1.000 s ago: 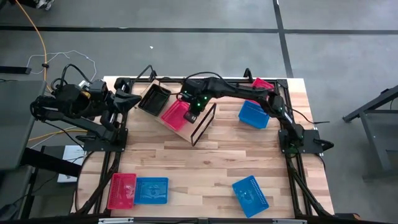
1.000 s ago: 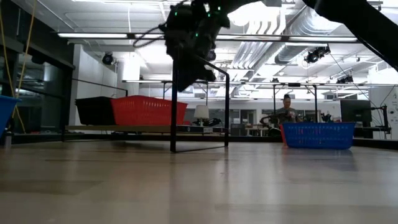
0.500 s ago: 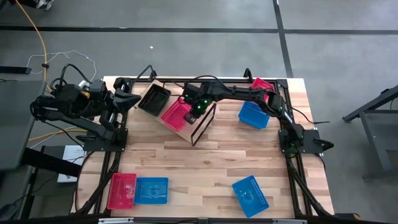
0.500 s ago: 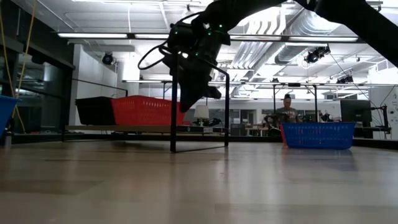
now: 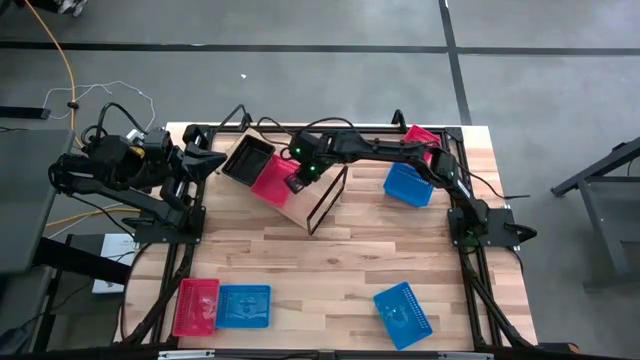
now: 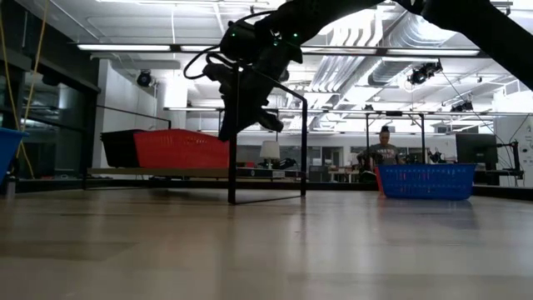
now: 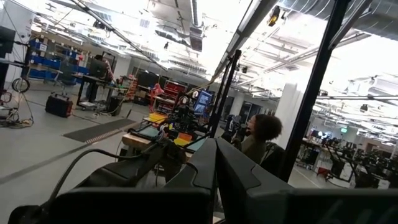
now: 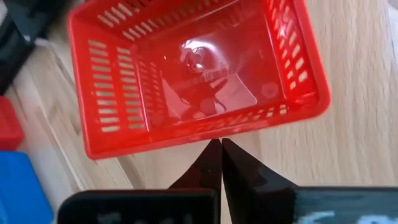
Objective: Stack baskets on shelf by color
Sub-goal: Put the middle right red bin on the shelf, then stack the top red bin into the red bin on the shelf
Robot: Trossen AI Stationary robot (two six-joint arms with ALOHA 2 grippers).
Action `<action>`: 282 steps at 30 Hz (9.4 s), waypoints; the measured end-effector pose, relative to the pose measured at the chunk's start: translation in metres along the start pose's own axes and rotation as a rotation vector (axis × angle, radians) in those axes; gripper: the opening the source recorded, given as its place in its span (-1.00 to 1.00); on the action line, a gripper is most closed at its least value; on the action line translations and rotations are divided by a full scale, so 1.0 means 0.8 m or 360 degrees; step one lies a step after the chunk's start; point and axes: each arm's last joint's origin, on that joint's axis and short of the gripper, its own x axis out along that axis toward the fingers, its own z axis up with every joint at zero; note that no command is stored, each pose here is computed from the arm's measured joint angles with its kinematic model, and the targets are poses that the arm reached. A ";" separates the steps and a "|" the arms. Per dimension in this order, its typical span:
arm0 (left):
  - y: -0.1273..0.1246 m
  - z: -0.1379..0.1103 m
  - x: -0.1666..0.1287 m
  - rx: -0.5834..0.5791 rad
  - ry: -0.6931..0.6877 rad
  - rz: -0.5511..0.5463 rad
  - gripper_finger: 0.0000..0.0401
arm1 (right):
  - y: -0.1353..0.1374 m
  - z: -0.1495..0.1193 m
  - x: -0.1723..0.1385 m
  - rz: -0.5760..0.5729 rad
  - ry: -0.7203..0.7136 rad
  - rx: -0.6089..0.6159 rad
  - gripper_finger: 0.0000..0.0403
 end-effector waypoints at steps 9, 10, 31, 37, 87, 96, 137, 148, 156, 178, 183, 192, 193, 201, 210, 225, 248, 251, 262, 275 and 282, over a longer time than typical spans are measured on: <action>0.000 0.000 0.000 0.0000 0.0000 0.0000 -1.00 | 0.000 0.007 -0.001 0.0035 -0.0074 0.0041 -1.00; 0.000 0.000 0.000 0.0000 0.0000 0.0000 -1.00 | -0.002 0.007 -0.002 0.0029 -0.0062 0.0029 -1.00; 0.046 -0.095 0.077 -0.0020 0.1349 0.0646 -1.00 | 0.018 -0.039 -0.277 -0.0284 -0.0357 -0.0336 -1.00; 0.077 -0.153 0.086 -0.0137 0.2038 0.0879 -1.00 | 0.028 -0.067 -0.333 -0.0359 -0.0508 -0.0324 -1.00; 0.152 -0.265 0.003 -0.0186 0.1498 0.2196 -1.00 | 0.032 -0.094 -0.353 -0.0509 -0.0489 -0.0282 -1.00; 0.146 -0.236 -0.010 -0.0358 0.1437 0.2061 -1.00 | 0.032 -0.094 -0.353 -0.0511 -0.0485 -0.0305 -1.00; 0.123 -0.279 0.026 -0.0412 0.1334 0.1946 -1.00 | 0.032 -0.093 -0.353 -0.0519 -0.0486 -0.0331 -1.00; 0.083 -0.191 0.033 -0.0411 0.1165 0.1326 -1.00 | 0.005 -0.120 -0.357 -0.0852 -0.0130 -0.0301 -1.00; 0.051 -0.122 0.016 -0.0320 0.0698 0.0779 -1.00 | -0.066 -0.140 -0.305 -0.0901 -0.0068 -0.0042 -1.00; 0.043 -0.106 0.004 -0.0221 0.0609 0.0636 -1.00 | -0.245 -0.115 -0.141 -0.1029 0.0327 0.0474 0.11; 0.043 -0.106 0.004 -0.0221 0.0610 0.0636 -1.00 | -0.258 -0.111 -0.128 -0.1095 0.0291 0.0537 0.10; 0.043 -0.106 0.004 -0.0220 0.0612 0.0636 -1.00 | -0.276 -0.108 -0.121 -0.1127 0.0265 0.0642 -0.23; 0.043 -0.106 0.004 -0.0220 0.0612 0.0636 -1.00 | -0.278 -0.109 -0.119 -0.1125 0.0285 0.0648 -0.28; 0.044 -0.106 0.004 -0.0219 0.0614 0.0637 -1.00 | -0.282 -0.110 -0.113 -0.1132 0.0322 0.0658 -0.65; 0.044 -0.106 0.004 -0.0203 0.0617 0.0635 -1.00 | -0.250 -0.107 -0.153 -0.1156 0.0153 0.0483 -0.92; 0.048 -0.104 0.003 -0.0137 0.0500 0.0849 -1.00 | -0.063 -0.071 -0.294 -0.0593 -0.0802 0.0203 -0.99; 0.052 -0.101 0.001 0.0170 0.0476 0.1002 -1.00 | 0.161 -0.024 -0.130 -0.0211 -0.1104 -0.0034 -0.99; 0.052 -0.099 -0.001 0.0187 0.0475 0.0996 -1.00 | 0.168 -0.019 -0.106 -0.0321 -0.1086 -0.0073 -0.99; 0.053 -0.091 -0.010 0.0260 0.0454 0.0969 -1.00 | 0.163 -0.020 -0.044 -0.0531 -0.1055 -0.0092 -0.99; 0.054 -0.085 -0.016 0.0293 0.0426 0.0991 -1.00 | 0.172 -0.019 -0.034 -0.0560 -0.1137 -0.0225 -1.00; 0.054 -0.085 -0.017 0.0302 0.0412 0.1029 -1.00 | 0.172 -0.019 -0.033 -0.0555 -0.1127 -0.0242 -1.00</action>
